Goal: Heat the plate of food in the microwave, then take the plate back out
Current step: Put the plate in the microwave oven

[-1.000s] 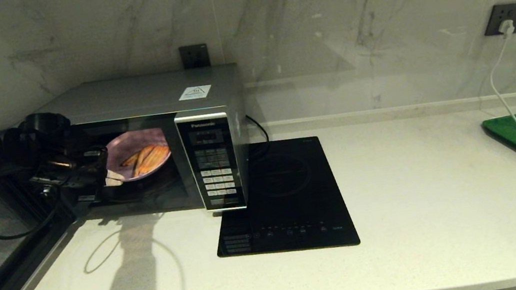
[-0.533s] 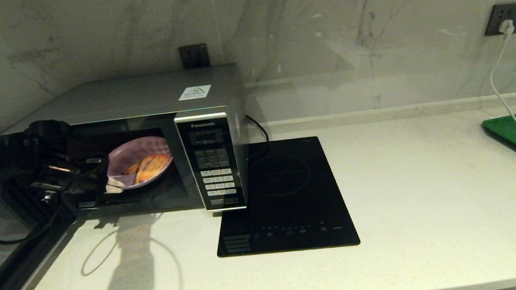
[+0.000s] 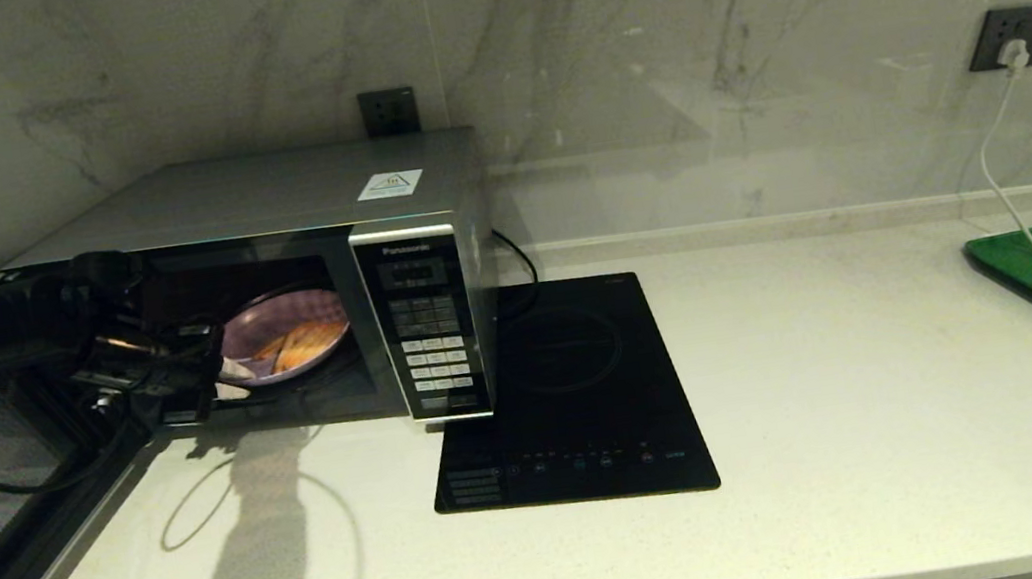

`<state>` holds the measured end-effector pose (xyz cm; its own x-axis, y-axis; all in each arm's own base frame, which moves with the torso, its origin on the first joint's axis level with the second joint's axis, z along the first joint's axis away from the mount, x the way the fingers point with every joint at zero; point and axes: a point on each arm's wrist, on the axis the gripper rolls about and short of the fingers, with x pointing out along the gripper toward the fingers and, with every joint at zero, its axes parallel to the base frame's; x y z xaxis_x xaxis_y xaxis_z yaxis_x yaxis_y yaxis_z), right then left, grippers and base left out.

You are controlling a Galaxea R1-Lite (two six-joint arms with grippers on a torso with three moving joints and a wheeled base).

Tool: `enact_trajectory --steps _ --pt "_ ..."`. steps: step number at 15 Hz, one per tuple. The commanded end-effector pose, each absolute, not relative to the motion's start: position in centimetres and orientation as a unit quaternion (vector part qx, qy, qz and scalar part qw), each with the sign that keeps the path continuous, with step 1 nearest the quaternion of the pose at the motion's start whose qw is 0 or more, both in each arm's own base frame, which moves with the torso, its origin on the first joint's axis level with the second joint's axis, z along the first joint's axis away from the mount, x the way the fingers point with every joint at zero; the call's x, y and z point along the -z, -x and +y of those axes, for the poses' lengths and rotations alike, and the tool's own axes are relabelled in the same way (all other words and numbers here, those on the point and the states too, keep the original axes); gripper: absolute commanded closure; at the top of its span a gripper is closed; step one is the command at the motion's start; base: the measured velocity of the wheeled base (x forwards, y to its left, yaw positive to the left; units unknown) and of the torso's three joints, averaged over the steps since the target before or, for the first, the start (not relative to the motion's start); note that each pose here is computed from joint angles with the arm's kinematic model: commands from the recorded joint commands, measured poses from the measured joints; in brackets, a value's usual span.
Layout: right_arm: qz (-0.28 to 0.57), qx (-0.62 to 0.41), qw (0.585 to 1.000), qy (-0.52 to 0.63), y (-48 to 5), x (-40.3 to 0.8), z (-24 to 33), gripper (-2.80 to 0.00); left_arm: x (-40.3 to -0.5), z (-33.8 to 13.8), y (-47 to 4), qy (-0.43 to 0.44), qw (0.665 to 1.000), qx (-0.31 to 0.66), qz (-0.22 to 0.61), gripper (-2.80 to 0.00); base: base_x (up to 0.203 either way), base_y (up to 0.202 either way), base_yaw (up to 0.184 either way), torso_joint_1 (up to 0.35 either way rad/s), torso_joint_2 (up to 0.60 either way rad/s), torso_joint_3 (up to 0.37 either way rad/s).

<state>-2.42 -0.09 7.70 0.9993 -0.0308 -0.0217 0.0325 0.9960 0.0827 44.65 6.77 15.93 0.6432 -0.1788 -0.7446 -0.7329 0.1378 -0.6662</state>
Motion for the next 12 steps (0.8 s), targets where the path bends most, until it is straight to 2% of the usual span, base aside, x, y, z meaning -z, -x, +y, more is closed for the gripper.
enact_trajectory --steps 1,6,12 --pt "0.01 0.016 0.999 -0.042 2.4 -7.7 -0.1 0.0 -15.7 6.8 -44.7 0.624 0.655 -0.213 0.369 -2.8 0.0 0.0 0.0 0.0 0.0 0.0" --pt "0.01 0.016 0.999 -0.042 2.4 -7.7 -0.1 0.0 -16.8 6.8 -44.3 0.627 0.658 -0.21 0.361 -2.8 0.0 0.0 0.0 0.0 0.0 0.0" --pt "0.01 0.016 0.999 -0.042 2.4 -7.7 -0.1 0.0 -21.3 6.5 -41.8 0.621 0.682 -0.186 0.339 -2.8 0.0 0.0 0.0 0.0 0.0 0.0"
